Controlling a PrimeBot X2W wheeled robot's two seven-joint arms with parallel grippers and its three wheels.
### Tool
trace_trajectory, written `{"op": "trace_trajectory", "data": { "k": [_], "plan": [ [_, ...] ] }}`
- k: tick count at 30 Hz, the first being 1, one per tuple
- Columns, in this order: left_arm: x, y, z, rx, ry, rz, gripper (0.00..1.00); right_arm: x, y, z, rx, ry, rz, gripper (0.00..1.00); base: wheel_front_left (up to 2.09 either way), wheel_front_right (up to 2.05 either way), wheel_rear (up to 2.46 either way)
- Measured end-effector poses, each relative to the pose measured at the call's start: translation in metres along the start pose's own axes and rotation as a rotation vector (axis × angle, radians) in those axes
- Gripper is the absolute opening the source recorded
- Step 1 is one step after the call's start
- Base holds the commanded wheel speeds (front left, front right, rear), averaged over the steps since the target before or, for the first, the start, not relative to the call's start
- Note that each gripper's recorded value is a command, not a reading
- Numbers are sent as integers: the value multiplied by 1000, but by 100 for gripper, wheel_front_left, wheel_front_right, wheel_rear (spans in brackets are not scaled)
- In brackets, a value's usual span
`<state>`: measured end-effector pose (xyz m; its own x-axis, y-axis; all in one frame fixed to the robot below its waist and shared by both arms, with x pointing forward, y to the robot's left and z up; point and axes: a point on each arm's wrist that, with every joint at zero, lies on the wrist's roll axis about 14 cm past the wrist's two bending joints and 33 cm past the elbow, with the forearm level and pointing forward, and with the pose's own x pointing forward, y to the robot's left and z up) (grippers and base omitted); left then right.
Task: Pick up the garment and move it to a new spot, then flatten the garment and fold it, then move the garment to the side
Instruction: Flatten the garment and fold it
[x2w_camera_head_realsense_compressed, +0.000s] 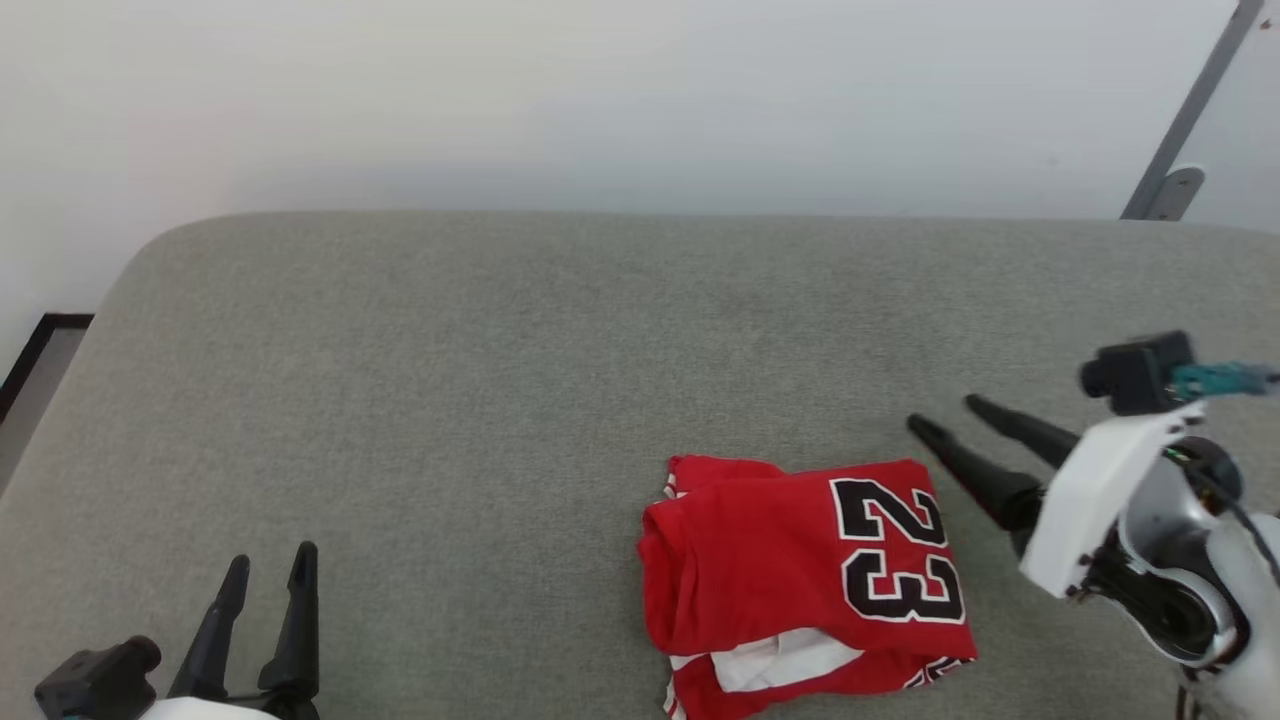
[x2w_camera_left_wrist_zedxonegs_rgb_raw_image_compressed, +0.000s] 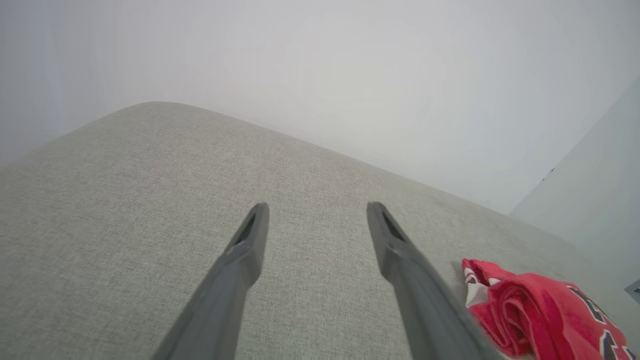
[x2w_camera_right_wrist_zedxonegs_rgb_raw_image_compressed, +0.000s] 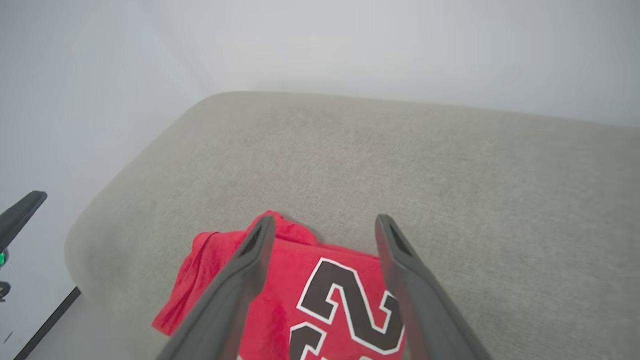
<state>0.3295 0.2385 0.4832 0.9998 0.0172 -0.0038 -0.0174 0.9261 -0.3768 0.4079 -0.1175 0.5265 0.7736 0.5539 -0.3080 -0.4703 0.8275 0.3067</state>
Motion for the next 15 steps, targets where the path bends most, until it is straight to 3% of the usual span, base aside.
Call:
{"op": "trace_trajectory", "data": {
  "k": [9,15],
  "plan": [
    [5,-10,6,60,-12,-46,100,-41,-39,14,-46,-243,-154,100,0,0,0],
    [6,-16,10,112,-29,-67,100,-65,-61,8,-117,-328,-246,100,0,0,0]
  ]
}}
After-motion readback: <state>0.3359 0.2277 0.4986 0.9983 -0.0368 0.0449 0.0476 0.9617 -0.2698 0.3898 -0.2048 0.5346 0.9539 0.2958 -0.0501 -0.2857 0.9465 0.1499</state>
